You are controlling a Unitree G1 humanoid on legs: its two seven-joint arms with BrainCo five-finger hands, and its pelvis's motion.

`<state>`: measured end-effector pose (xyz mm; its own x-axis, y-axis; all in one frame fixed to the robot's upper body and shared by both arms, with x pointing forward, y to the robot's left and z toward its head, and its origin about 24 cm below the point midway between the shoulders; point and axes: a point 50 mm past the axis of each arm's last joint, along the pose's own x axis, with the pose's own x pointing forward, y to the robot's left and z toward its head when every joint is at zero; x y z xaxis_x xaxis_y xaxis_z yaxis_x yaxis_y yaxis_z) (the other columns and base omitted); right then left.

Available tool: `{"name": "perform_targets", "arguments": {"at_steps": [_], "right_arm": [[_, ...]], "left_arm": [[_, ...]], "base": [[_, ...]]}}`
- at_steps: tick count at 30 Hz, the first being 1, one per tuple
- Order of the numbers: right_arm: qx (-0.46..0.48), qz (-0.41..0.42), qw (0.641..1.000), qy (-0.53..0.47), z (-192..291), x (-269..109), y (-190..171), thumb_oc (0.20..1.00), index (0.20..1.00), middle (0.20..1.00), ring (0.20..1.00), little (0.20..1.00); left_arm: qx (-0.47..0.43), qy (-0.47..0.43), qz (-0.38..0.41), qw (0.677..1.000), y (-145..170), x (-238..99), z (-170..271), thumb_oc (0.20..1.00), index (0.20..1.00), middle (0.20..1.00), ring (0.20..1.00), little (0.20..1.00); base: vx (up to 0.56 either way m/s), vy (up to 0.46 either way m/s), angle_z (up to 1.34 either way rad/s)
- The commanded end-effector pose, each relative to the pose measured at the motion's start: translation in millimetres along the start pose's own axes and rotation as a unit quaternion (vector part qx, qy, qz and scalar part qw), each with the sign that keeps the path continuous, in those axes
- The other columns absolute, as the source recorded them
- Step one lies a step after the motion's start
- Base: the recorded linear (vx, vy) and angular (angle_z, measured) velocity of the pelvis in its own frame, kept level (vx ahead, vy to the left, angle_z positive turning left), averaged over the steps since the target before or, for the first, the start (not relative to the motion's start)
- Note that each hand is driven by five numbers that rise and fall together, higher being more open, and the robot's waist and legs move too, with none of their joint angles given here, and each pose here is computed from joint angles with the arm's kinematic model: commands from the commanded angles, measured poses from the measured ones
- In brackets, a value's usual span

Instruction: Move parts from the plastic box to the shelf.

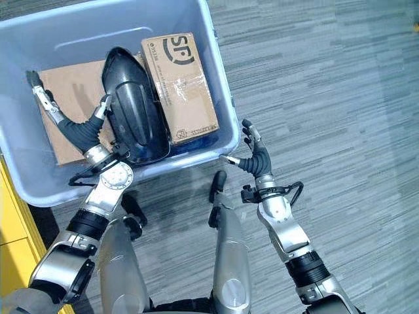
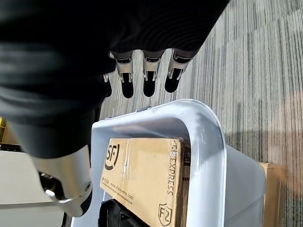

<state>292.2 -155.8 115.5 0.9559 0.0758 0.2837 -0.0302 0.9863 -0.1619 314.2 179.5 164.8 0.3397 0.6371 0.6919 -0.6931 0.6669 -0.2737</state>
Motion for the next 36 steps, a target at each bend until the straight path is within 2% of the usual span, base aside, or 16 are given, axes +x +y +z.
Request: {"name": "perform_targets", "arguments": {"at_steps": [1,8,12,16,23,26,31,36], "right_arm": [[0.004,-0.013,0.999,-0.039,11.6,-5.1,-5.9,1.0,1.0,1.0,1.0,1.0],[0.008,-0.002,1.0,-0.021,5.3,-6.3,-6.3,1.0,1.0,1.0,1.0,1.0],[0.002,0.014,1.0,-0.017,3.5,-6.6,-5.6,1.0,1.0,1.0,1.0,1.0],[0.001,0.013,1.0,-0.015,3.0,-3.9,-6.6,1.0,1.0,1.0,1.0,1.0],[-0.007,0.029,0.999,-0.01,7.0,3.5,-8.5,1.0,1.0,1.0,1.0,1.0],[-0.008,0.025,1.0,-0.013,9.2,6.4,-10.1,1.0,1.0,1.0,1.0,1.0],[0.01,0.013,1.0,-0.009,10.7,10.3,-11.1,1.0,1.0,1.0,1.0,1.0],[0.014,0.012,1.0,-0.014,11.4,10.6,-8.0,1.0,1.0,1.0,1.0,1.0]], "left_arm": [[-0.049,-0.02,0.019,0.998,2.7,-2.5,14.1,1.0,1.0,1.0,1.0,1.0],[-0.023,0.093,0.034,0.995,12.4,-9.5,-10.1,1.0,1.0,1.0,1.0,1.0],[-0.015,0.242,-0.012,0.97,13.5,-23.1,-40.1,1.0,1.0,1.0,1.0,1.0],[-0.004,0.322,0.006,0.947,17.7,-35.1,-57.4,1.0,1.0,1.0,1.0,1.0],[0.036,0.369,-0.029,0.928,5.7,-37.5,-68.5,1.0,1.0,1.0,1.0,1.0],[0.035,0.394,-0.016,0.918,2.2,-37.0,-71.9,1.0,1.0,1.0,1.0,1.0],[0.063,0.367,0.009,0.928,-1.7,-30.0,-69.0,1.0,1.0,1.0,1.0,1.0],[0.099,0.343,-0.007,0.934,-6.6,-23.8,-67.3,1.0,1.0,1.0,1.0,1.0]], "base": [[0.04,-0.036,0.05],[0.0,-0.015,0.01],[0.01,-0.029,-0.04],[0.0,-0.004,-0.01],[0.0,0.009,-0.02],[0.0,0.008,-0.06],[-0.01,-0.024,-0.05],[0.0,-0.026,-0.01]]}}
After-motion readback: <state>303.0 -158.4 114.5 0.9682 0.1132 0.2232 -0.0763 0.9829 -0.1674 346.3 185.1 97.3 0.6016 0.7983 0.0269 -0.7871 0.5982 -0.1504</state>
